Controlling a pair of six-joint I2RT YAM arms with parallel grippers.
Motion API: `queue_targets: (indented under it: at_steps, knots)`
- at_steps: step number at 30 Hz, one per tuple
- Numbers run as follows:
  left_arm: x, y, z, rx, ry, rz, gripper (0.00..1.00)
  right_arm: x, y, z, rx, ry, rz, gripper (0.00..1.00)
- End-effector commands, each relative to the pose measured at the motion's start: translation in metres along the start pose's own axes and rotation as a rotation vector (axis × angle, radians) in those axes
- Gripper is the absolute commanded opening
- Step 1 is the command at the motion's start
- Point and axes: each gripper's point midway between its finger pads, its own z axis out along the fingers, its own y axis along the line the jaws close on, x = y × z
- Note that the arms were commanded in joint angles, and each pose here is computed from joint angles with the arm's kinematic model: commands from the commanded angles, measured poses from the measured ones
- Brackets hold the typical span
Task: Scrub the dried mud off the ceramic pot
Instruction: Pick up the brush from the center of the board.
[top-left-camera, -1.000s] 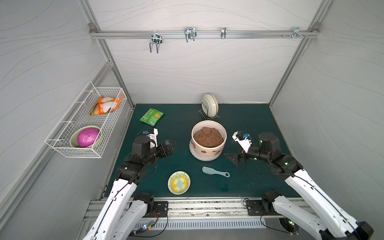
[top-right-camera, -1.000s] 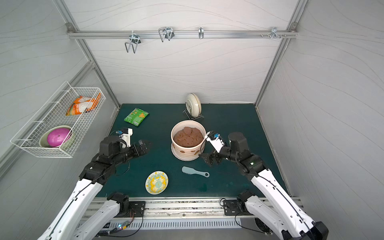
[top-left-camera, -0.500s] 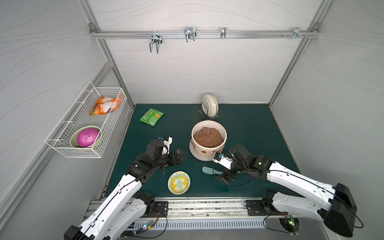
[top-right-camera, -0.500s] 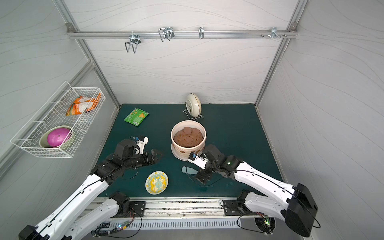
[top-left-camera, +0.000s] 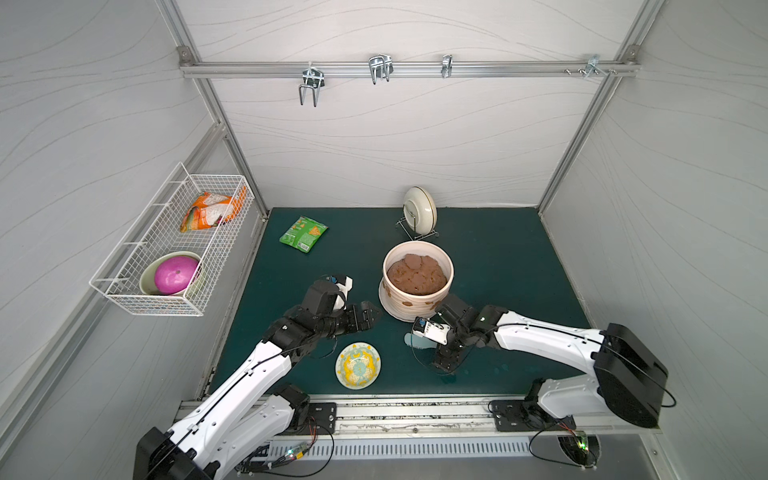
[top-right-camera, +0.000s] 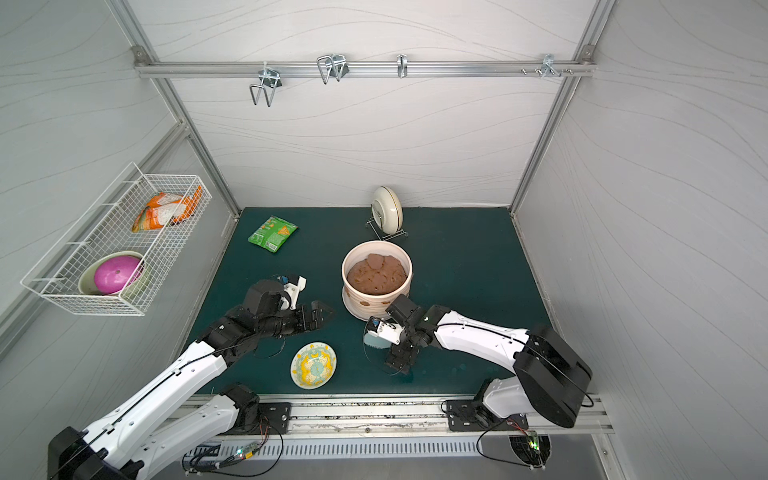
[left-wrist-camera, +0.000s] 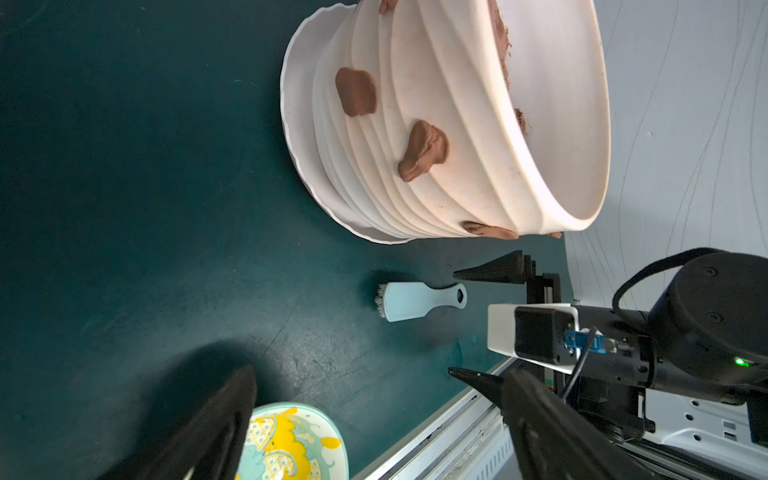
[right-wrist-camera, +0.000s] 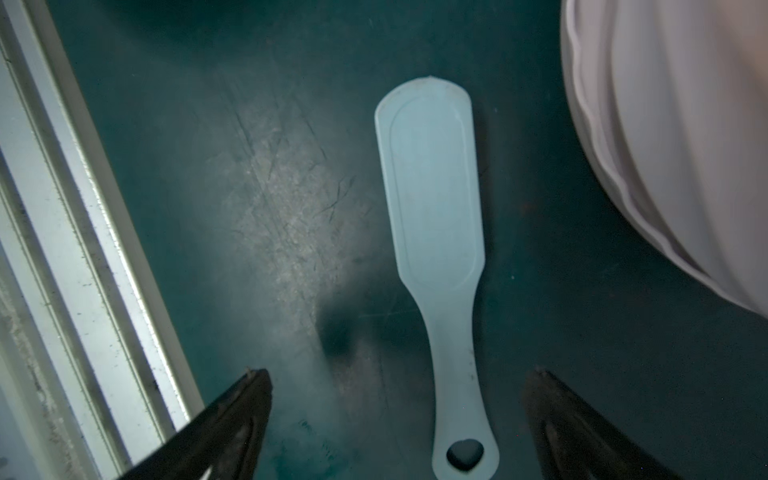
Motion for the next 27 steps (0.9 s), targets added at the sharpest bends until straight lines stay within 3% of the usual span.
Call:
queue_targets:
  at_steps: [1,15,23,27]
  knots:
    - [-0.009,-0.005,-0.001,0.013,-0.04,0.021,0.98,-0.016,-0.001,0.001,-0.005,-0.032,-0.027,0.98]
    - [-0.006,0.006,-0.001,-0.033,-0.045,0.029,0.99,-0.015,0.001,0.021,-0.08,0.065,-0.044,0.89]
    - [-0.003,0.01,-0.001,-0.046,-0.037,0.031,0.98,0.0,0.006,0.031,-0.131,0.152,-0.049,0.77]
    - [-0.002,0.011,0.0,-0.051,-0.034,0.03,0.98,0.0,0.011,0.03,-0.151,0.154,-0.045,0.64]
